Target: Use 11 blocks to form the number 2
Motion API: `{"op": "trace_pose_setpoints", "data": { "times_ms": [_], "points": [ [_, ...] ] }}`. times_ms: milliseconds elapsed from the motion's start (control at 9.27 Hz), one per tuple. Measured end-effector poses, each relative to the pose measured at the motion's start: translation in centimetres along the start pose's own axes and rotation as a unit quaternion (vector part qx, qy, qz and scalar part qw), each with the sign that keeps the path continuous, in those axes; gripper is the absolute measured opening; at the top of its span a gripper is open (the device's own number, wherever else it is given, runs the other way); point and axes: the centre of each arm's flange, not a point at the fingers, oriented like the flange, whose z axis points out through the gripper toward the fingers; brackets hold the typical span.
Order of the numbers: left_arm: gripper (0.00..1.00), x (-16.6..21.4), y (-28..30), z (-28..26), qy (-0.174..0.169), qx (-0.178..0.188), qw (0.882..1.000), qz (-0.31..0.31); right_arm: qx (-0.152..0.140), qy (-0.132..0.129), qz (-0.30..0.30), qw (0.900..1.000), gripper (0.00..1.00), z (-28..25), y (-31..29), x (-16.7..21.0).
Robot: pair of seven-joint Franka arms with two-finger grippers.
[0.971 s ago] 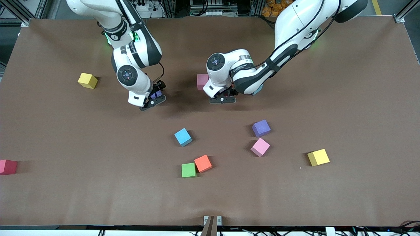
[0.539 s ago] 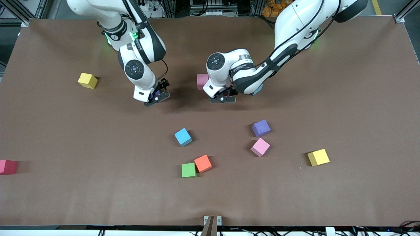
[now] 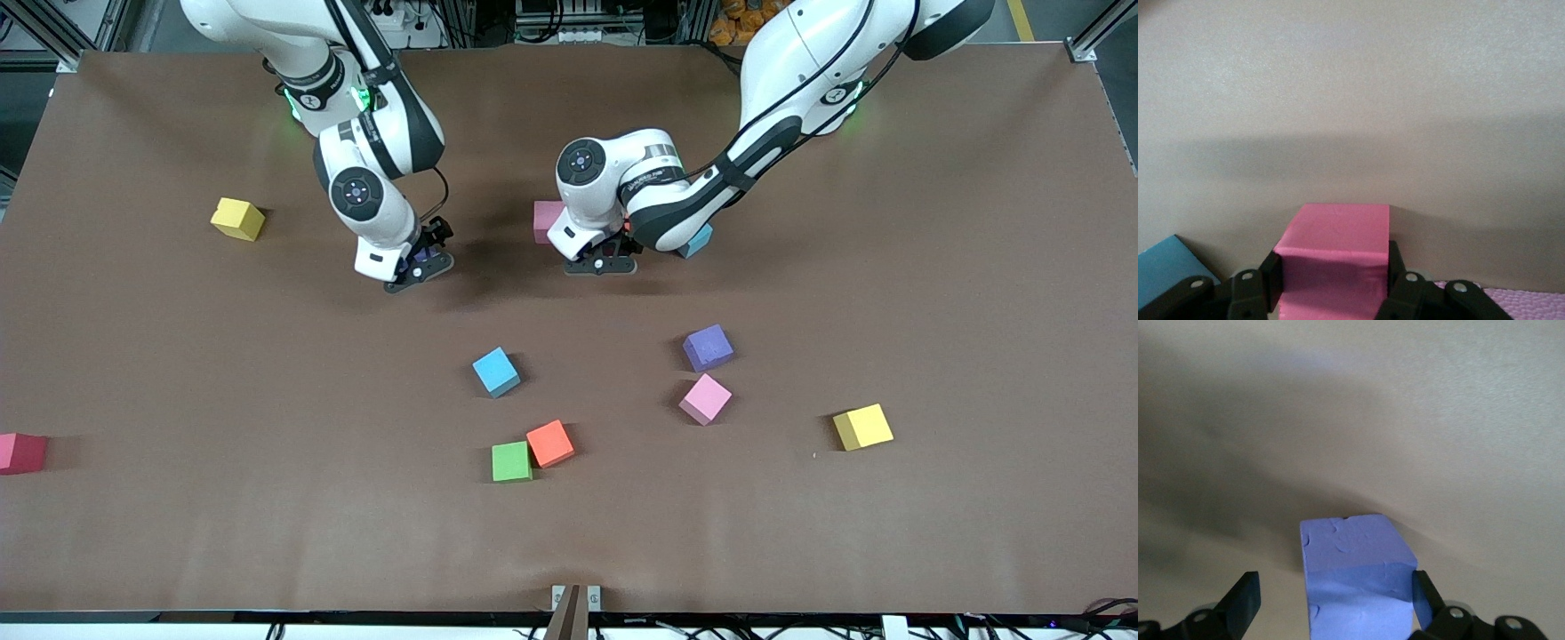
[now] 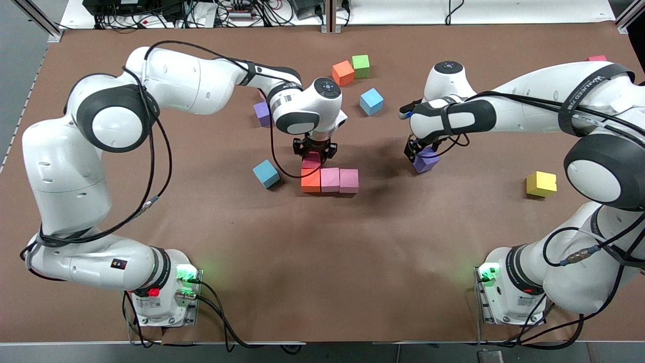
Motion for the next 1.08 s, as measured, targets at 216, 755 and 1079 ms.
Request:
{"op": "trace_pose_setpoints", "data": {
  "times_ms": [216,755,1079],
  "points": [
    [0.61,-0.1,0.0,0.0,0.0,0.0,1.0,0.001,0.0,0.001,-0.007,1.0,1.0,-0.1,0.8,0.0],
    [1.0,-0.5,-0.3,0.9,-0.006,0.007,1.0,-0.018,0.001,-0.003,-0.011,1.0,1.0,-0.1,0.8,0.0],
    [1.0,0.0,-0.3,-0.4,0.004,-0.003,1.0,-0.031,0.002,-0.005,-0.014,1.0,1.0,0.0,0.7,-0.1]
  ]
}}
